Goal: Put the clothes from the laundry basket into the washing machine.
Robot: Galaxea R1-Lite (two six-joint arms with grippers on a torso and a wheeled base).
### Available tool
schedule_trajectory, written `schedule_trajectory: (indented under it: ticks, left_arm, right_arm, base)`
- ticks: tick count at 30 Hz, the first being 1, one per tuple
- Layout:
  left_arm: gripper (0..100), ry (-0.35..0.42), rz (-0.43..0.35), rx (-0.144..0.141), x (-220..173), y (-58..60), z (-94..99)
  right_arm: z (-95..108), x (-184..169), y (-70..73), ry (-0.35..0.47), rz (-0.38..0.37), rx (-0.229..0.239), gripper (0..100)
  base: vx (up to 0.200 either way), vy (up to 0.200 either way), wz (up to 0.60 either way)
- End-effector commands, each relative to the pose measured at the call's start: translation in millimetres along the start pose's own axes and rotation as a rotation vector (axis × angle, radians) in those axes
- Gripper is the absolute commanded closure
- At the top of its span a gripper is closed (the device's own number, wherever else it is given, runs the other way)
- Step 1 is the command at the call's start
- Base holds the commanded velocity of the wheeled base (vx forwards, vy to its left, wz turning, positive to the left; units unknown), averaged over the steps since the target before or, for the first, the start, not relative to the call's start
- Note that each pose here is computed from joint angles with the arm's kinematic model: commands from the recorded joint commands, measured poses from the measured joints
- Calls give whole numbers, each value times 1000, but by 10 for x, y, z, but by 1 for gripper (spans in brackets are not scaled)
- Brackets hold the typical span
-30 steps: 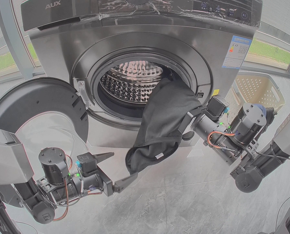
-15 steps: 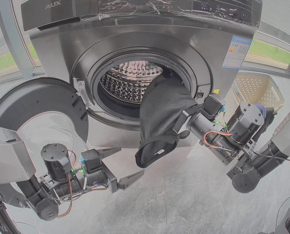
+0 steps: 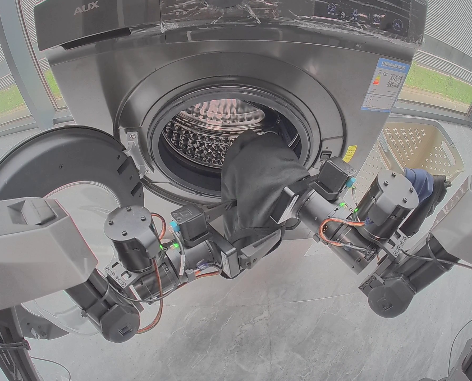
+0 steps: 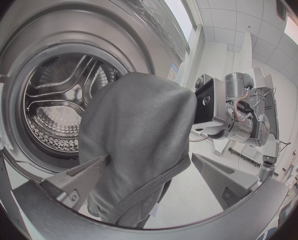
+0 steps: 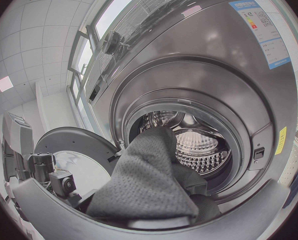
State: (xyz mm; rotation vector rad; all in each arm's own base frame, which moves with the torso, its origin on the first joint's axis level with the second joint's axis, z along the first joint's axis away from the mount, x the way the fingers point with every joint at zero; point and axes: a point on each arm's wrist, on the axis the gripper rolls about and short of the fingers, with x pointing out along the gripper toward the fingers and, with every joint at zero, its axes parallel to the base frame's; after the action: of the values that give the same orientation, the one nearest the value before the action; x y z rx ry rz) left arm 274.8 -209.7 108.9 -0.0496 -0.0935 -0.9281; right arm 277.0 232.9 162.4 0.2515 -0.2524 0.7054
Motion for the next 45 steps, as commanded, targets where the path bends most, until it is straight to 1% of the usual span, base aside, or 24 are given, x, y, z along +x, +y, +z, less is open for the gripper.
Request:
schedule_trajectory:
  ticks: [1, 4, 6, 8, 10, 12, 16, 23, 28, 31, 32, 37, 40, 41, 43, 44, 45]
  left_arm:
    - [0, 32, -9, -9, 67, -21, -148]
    - [0, 36, -7, -6, 95, -7, -183]
    - [0, 34, 14, -3, 171, 55, -241]
    - [0, 20, 67, 5, 289, 128, -296]
    - [0, 12, 93, 8, 358, 203, -321]
    - [0, 10, 99, 7, 402, 231, -333]
    - [0, 10, 101, 7, 459, 245, -358]
    - [0, 22, 103, 6, 518, 268, -462]
    - [0, 26, 103, 3, 525, 271, -493]
    - [0, 10, 110, 7, 560, 271, -480]
    - [100, 7, 121, 8, 573, 278, -484]
    - [100, -12, 125, 9, 613, 284, -460]
    - [100, -64, 161, 14, 670, 340, -353]
    - [100, -75, 171, 13, 680, 345, -324]
    - [100, -102, 203, 14, 674, 406, -243]
    - [100, -106, 205, 13, 673, 406, -229]
    - [100, -124, 208, 12, 645, 407, -133]
  right_arm:
    - [-35, 7, 22, 6, 6, 2, 100]
    - [-40, 4, 38, 8, 8, 5, 100]
    - [-48, -2, 54, 9, -9, 5, 100]
    - [-59, -14, 95, 14, -7, 8, 100]
    - [-70, -21, 121, 19, -2, 11, 100]
    - [-73, -22, 143, 20, 4, 12, 100]
    - [-77, -25, 158, 22, 6, 14, 100]
    - [-76, -27, 219, 20, 17, 19, 100]
    - [-71, -28, 225, 19, 18, 21, 100]
    - [-82, -27, 229, 21, 19, 23, 100]
    - [-82, -27, 229, 21, 19, 23, 100]
    - [-81, -28, 240, 18, 23, 27, 100]
    - [-93, -72, 219, 31, 16, 28, 100]
    - [-95, -89, 212, 36, 14, 27, 100]
    - [-111, -136, 168, 54, 0, 32, 100]
    - [-111, -144, 162, 55, -2, 33, 100]
    - [-105, -177, 101, 63, -20, 35, 100]
  base:
    - [0, 0, 0]
    - [0, 0, 0]
    - [0, 0, 0]
    - [0, 0, 0]
    - [0, 0, 0]
    - [0, 0, 0]
    - [0, 0, 0]
    - [0, 0, 0]
    - [0, 0, 0]
    - [0, 0, 0]
    - [0, 0, 0]
    - [0, 0, 0]
    - [0, 0, 0]
    - [0, 0, 0]
    - [0, 0, 0]
    - [0, 0, 0]
    - [0, 0, 0]
